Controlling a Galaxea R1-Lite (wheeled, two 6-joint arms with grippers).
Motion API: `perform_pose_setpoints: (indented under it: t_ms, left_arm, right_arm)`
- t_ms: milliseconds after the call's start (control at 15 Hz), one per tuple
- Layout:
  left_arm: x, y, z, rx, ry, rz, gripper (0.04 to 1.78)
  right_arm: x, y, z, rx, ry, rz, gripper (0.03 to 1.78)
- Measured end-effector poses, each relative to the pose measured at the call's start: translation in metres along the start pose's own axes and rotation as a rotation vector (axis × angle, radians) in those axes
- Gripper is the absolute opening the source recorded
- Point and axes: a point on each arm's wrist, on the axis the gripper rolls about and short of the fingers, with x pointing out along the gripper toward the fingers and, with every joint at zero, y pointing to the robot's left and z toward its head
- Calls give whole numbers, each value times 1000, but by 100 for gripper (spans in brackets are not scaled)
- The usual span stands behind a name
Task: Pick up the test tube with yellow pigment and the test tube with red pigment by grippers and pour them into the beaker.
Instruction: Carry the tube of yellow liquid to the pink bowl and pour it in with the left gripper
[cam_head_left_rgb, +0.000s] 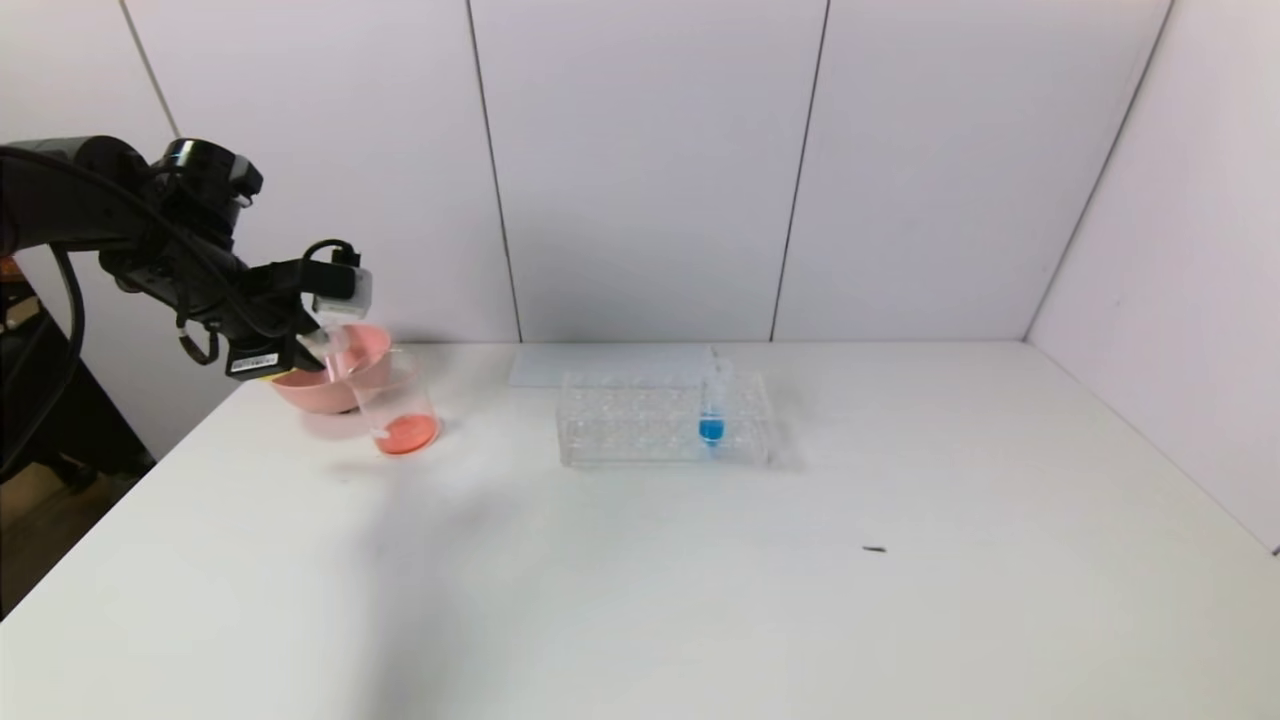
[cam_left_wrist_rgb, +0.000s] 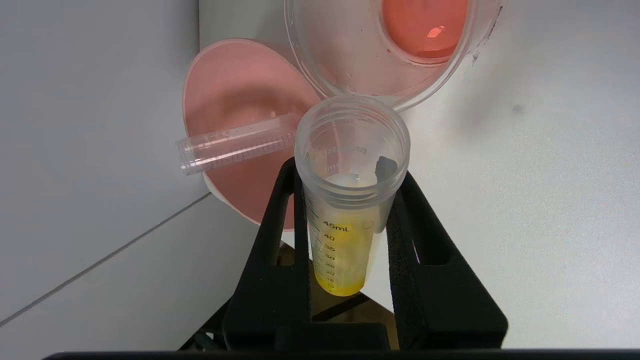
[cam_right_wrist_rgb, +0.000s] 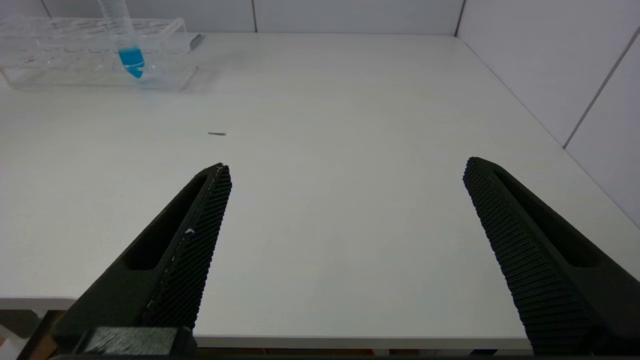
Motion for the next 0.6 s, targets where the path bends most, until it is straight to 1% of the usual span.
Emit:
perform_pose_setpoints:
  t_ms: [600]
  left_arm:
    - [1,0,4,38,36,5,45]
  right_arm:
    - [0,0,0,0,0,0,170]
